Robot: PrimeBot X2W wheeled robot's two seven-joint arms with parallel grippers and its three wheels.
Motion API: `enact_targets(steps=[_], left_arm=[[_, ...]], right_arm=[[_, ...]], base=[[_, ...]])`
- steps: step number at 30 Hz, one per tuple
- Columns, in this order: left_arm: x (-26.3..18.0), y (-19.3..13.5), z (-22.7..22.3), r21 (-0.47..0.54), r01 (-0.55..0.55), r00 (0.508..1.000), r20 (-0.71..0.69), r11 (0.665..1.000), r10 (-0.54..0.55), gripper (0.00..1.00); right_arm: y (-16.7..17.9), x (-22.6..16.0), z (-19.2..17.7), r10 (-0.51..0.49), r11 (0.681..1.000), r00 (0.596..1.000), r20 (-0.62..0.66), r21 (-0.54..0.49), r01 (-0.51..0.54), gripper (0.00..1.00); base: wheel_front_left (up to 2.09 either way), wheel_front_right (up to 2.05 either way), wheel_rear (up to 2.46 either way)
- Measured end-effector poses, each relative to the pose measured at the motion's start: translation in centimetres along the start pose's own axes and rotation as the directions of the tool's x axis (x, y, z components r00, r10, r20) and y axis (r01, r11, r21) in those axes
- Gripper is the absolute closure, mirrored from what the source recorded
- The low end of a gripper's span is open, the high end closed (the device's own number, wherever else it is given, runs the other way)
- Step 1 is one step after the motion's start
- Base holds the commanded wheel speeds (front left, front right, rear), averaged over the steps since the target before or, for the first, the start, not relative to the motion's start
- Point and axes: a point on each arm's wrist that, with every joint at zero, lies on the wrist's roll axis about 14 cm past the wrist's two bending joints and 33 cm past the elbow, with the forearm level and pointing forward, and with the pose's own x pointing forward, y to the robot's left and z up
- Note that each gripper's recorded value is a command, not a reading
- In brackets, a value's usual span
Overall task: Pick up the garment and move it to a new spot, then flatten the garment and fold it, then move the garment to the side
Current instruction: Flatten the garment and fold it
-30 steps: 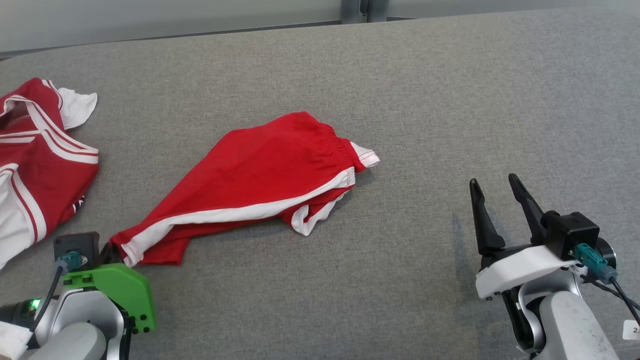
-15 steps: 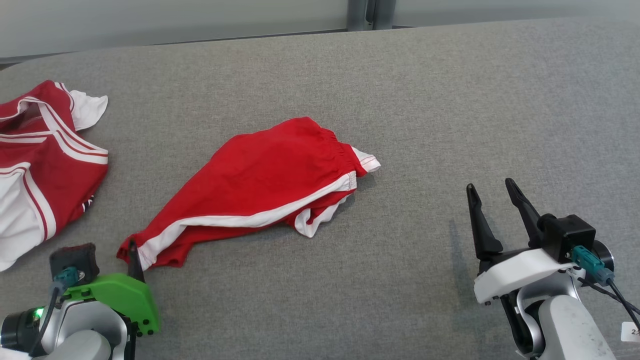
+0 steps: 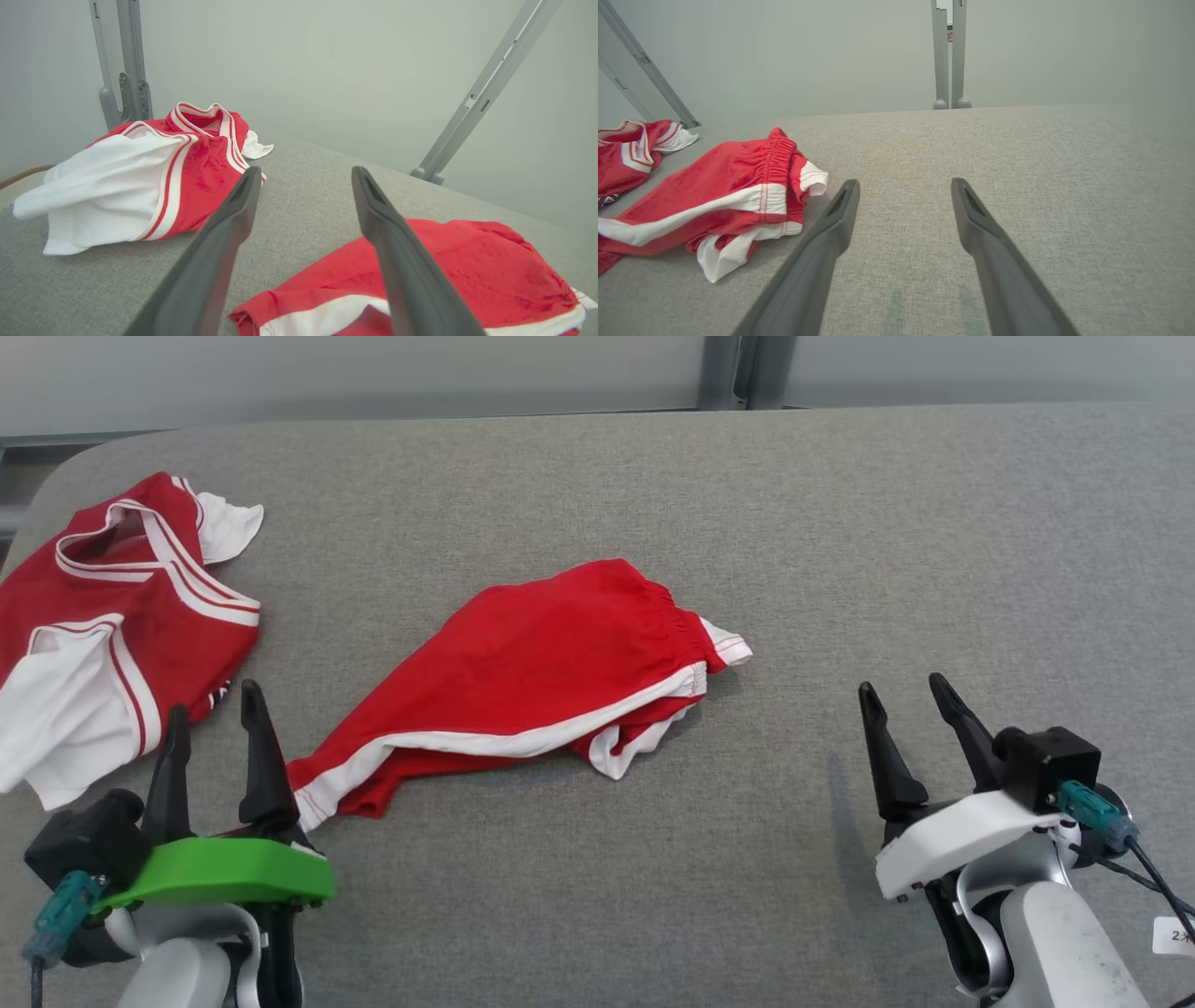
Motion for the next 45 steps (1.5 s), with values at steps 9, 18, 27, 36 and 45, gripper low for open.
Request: enact_targets(steps=[9, 18, 27, 36, 45], left_arm=[[-2.3, -2.3, 0.5, -0.025, 0.144, 0.985, 0.100, 0.989, -0.141, 0.00], [-4.1, -2.3, -1.2, 0.018, 0.184, 0.981, 0.056, 0.983, -0.185, 0.00], [-4.7, -0.8, -1.5, 0.032, 0.137, 0.989, 0.046, 0.990, -0.138, 0.00], [-4.7, -0.2, -2.0, 0.039, 0.112, 0.993, 0.029, 0.993, -0.113, 0.00], [-4.4, -0.8, -2.4, 0.043, 0.132, 0.991, 0.021, 0.990, -0.133, 0.00]], right_arm=[[5.1, 3.0, -0.1, 0.167, 0.986, 0.984, -0.069, 0.040, -0.165, 0.00], [8.3, 4.9, -1.4, 0.264, 0.964, 0.951, -0.161, 0.085, -0.253, 0.00], [10.4, 5.7, -3.8, 0.315, 0.946, 0.917, -0.243, 0.163, -0.282, 0.00], [11.7, 6.5, -6.1, 0.345, 0.936, 0.883, -0.318, 0.187, -0.298, 0.45], [10.7, 6.5, -4.5, 0.330, 0.943, 0.912, -0.245, 0.125, -0.308, 1.00]], base=[[0.00, 0.00, 0.00], [0.00, 0.00, 0.00], [0.00, 0.00, 0.00], [0.00, 0.00, 0.00], [0.00, 0.00, 0.00]])
